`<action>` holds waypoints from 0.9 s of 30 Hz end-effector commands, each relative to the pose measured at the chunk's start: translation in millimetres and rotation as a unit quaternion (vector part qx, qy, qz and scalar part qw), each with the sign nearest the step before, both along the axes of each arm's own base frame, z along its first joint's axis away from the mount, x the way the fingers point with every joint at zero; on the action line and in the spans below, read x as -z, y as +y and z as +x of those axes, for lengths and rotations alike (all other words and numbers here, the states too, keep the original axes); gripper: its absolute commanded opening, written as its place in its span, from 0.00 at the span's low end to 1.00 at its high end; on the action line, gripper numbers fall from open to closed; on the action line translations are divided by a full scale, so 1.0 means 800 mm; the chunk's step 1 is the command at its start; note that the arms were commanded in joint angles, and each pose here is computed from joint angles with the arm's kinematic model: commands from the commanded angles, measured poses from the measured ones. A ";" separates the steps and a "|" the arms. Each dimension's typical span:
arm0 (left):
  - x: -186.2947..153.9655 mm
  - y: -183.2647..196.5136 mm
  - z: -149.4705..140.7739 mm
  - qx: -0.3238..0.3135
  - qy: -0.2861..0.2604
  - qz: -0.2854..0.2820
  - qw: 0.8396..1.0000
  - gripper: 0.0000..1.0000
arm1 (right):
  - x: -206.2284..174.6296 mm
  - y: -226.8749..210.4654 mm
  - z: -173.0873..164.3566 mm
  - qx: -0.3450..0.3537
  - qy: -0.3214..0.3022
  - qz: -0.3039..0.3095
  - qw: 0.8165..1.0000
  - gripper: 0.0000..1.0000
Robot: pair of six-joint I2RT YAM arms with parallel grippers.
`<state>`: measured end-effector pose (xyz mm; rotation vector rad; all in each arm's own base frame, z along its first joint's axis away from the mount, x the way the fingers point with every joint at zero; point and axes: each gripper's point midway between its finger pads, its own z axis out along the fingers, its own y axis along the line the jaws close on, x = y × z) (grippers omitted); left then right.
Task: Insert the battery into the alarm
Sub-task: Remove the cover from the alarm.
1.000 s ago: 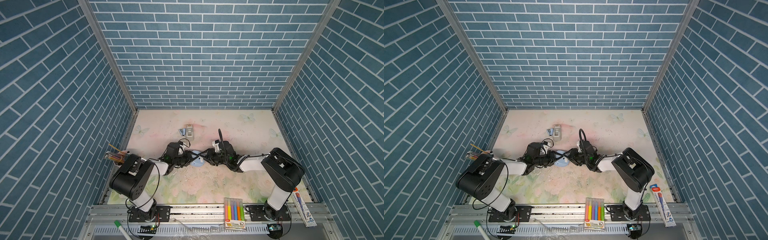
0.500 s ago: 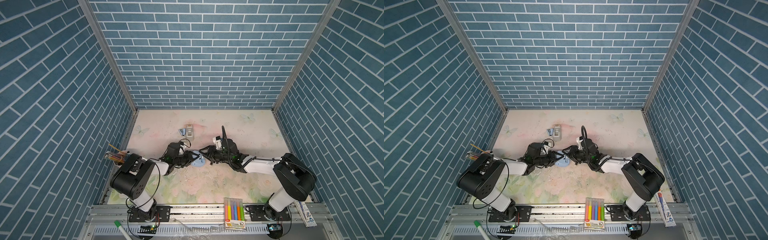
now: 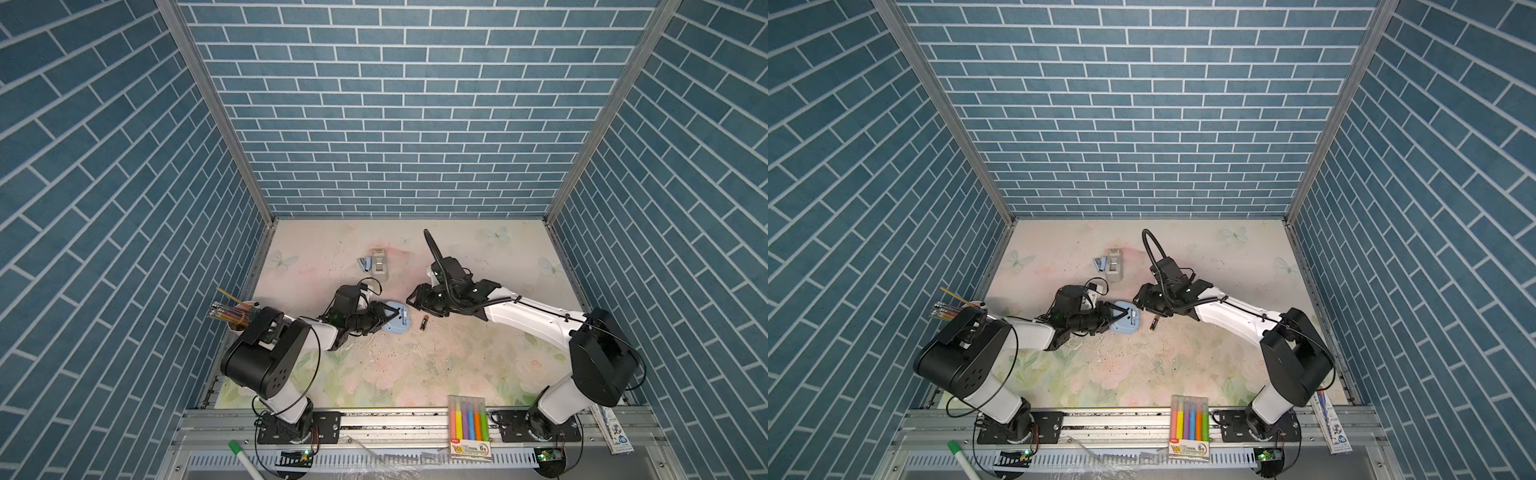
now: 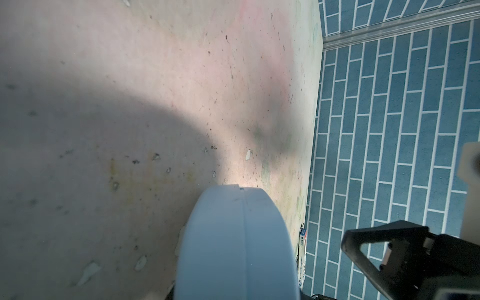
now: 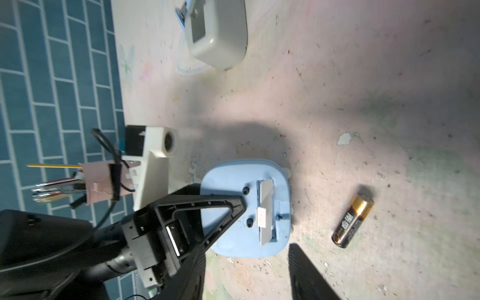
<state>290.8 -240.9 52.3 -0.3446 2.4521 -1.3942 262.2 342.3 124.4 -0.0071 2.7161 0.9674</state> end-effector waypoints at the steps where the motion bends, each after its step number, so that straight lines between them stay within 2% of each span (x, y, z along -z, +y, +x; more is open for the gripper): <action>1: 0.012 0.001 -0.006 0.005 0.015 0.009 1.000 0.00 | 0.026 -0.010 -0.014 -0.031 0.013 -0.078 0.996 0.55; 4: 0.013 0.000 -0.007 0.006 0.016 0.010 1.000 0.00 | 0.030 -0.001 -0.010 -0.038 0.014 -0.081 0.996 0.56; 17: 0.013 -0.002 -0.006 0.009 0.017 0.008 1.000 0.00 | 0.059 0.013 0.000 -0.048 0.035 -0.106 0.993 0.43; 24: 0.014 -0.002 -0.007 0.010 0.018 0.008 1.000 0.00 | 0.067 0.022 0.001 -0.052 0.040 -0.096 0.993 0.40; 27: 0.015 -0.001 -0.007 0.010 0.018 0.008 1.000 0.00 | 0.069 0.022 0.002 -0.052 0.040 -0.095 0.993 0.36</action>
